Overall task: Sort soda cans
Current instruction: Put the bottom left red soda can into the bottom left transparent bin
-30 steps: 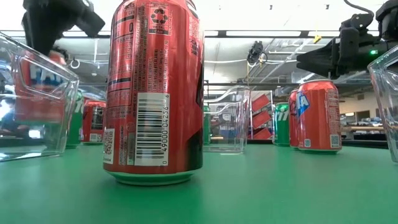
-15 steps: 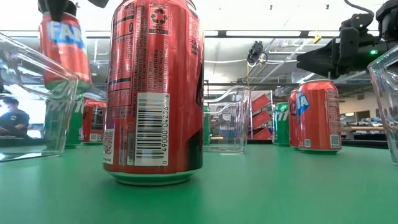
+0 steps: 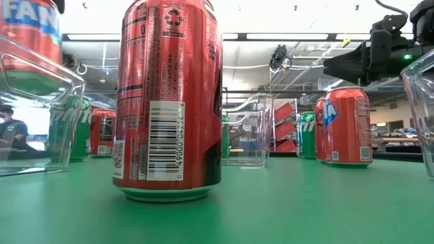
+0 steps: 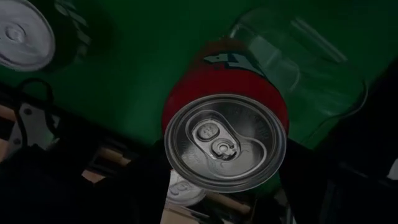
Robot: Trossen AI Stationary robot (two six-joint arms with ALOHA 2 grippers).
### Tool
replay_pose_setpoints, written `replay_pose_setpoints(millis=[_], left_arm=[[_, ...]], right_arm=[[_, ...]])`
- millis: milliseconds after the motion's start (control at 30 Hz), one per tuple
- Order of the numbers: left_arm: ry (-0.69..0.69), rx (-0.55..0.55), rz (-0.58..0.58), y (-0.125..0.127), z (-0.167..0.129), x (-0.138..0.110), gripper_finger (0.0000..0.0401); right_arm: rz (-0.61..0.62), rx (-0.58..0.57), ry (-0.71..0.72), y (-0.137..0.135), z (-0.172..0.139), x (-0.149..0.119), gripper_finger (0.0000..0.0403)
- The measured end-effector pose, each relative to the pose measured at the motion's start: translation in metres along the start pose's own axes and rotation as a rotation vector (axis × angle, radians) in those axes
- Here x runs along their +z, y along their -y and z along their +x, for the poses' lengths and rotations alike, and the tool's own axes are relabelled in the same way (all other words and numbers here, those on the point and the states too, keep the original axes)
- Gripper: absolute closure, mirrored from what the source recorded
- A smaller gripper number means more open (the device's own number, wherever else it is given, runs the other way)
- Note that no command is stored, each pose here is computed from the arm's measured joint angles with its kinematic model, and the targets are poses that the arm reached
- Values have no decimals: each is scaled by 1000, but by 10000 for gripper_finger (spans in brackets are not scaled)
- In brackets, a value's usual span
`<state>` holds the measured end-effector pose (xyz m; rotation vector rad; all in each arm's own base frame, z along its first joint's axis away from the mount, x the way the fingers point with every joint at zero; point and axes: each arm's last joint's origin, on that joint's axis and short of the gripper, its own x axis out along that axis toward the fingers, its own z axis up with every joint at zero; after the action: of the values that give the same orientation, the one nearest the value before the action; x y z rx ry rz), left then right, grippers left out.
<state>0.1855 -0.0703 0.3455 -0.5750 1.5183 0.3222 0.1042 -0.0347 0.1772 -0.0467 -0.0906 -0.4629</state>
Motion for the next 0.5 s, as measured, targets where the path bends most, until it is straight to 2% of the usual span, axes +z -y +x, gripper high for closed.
replay_pose_setpoints(millis=[500], left_arm=[[-109, 167, 101, 48, 45, -7, 147]], right_arm=[[-1, 0, -1, 0, 0, 0, 140]])
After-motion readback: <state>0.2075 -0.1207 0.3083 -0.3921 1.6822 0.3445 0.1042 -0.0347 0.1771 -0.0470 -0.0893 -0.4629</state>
